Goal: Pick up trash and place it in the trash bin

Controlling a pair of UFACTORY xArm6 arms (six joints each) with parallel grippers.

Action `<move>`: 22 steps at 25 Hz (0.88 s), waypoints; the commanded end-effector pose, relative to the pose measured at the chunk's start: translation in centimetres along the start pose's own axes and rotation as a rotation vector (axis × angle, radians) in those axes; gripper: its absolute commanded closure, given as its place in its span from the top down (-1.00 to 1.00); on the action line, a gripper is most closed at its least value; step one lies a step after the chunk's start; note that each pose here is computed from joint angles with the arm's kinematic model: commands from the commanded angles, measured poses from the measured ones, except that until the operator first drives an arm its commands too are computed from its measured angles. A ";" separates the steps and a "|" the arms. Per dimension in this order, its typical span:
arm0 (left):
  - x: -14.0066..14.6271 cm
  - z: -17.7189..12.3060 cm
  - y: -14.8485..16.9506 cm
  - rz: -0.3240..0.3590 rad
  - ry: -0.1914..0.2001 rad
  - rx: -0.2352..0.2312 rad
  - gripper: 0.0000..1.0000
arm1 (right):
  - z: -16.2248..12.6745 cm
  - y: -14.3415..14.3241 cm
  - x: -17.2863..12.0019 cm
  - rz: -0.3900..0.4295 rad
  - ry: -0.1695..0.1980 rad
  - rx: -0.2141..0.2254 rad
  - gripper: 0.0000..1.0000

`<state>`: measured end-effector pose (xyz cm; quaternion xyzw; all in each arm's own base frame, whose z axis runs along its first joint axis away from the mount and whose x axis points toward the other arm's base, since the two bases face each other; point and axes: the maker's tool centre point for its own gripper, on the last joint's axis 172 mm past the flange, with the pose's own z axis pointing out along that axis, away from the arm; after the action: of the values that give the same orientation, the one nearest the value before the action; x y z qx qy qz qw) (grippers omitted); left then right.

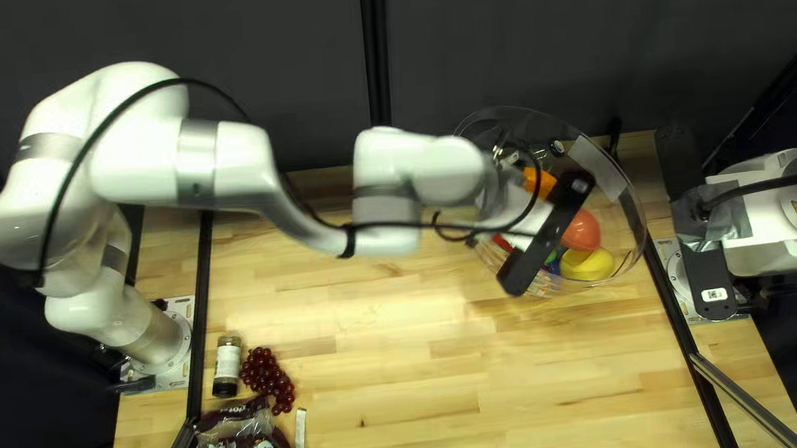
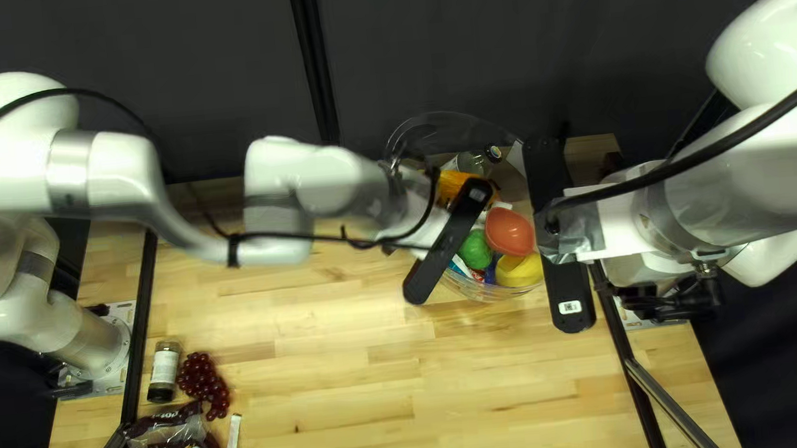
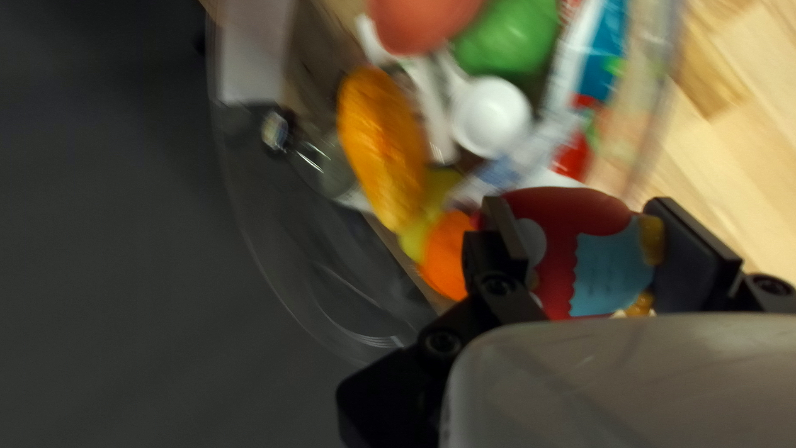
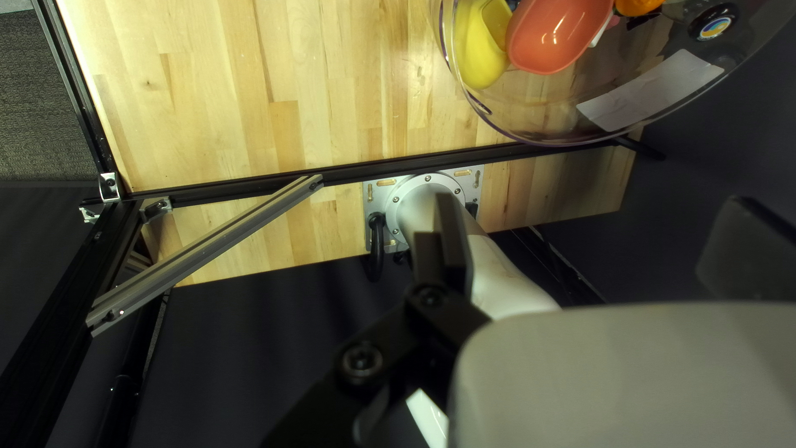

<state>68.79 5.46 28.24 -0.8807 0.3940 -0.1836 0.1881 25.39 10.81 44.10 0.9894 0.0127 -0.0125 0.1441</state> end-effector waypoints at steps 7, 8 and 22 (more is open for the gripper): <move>-0.8 -0.7 2.7 -0.005 0.092 -0.093 1.00 | 0.0 0.0 0.0 0.000 0.000 0.000 1.00; -1.2 -1.6 4.2 -0.002 0.092 -0.109 1.00 | 0.0 0.0 0.0 0.000 0.000 0.000 1.00; -0.1 -11.6 25.6 -0.055 -0.216 -0.317 1.00 | 0.0 0.0 0.0 0.000 0.000 0.000 1.00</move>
<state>50.62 -9.58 26.29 -0.9150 0.3874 -0.0685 0.0897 25.39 10.81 44.10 0.9894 0.0127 -0.0125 0.1441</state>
